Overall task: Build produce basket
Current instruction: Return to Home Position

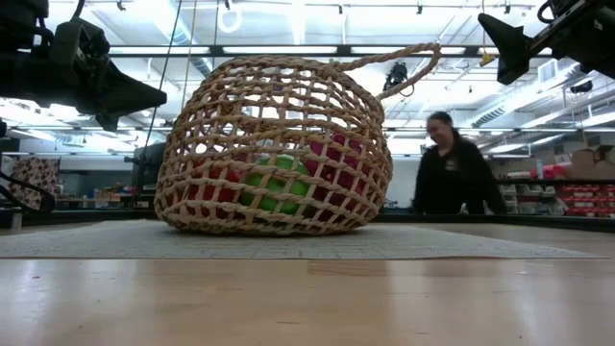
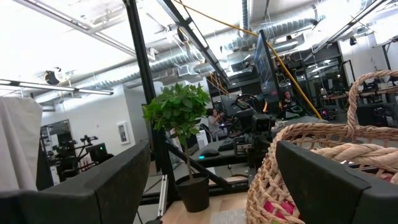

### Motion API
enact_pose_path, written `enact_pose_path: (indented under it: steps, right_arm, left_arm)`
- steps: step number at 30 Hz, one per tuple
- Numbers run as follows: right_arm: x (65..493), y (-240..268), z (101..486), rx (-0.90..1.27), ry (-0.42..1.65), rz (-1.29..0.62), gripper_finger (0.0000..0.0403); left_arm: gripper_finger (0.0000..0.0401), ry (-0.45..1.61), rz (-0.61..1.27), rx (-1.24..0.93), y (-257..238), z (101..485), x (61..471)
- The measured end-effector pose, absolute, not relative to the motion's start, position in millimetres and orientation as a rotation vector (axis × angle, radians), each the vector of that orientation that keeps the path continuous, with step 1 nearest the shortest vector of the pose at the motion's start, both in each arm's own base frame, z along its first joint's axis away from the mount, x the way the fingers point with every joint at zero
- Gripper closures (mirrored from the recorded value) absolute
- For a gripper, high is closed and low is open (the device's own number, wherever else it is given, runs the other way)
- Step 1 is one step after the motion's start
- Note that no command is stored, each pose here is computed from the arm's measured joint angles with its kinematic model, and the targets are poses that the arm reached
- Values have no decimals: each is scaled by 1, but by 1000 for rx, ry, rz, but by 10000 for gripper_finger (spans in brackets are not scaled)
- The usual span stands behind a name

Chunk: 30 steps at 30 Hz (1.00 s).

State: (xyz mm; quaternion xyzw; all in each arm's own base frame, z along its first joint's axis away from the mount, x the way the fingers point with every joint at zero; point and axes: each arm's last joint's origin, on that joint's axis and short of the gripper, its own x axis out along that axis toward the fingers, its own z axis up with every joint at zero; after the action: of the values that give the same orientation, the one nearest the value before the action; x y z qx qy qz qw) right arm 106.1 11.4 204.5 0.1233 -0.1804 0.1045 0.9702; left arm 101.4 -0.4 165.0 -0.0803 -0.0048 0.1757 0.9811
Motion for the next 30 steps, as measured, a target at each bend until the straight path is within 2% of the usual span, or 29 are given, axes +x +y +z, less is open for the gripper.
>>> enact_pose_path:
  steps: [30]
  right_arm:
    - [106,11,204,249,-364,211,52]
  left_arm:
    - [365,-10,354,-162,0,165,101]
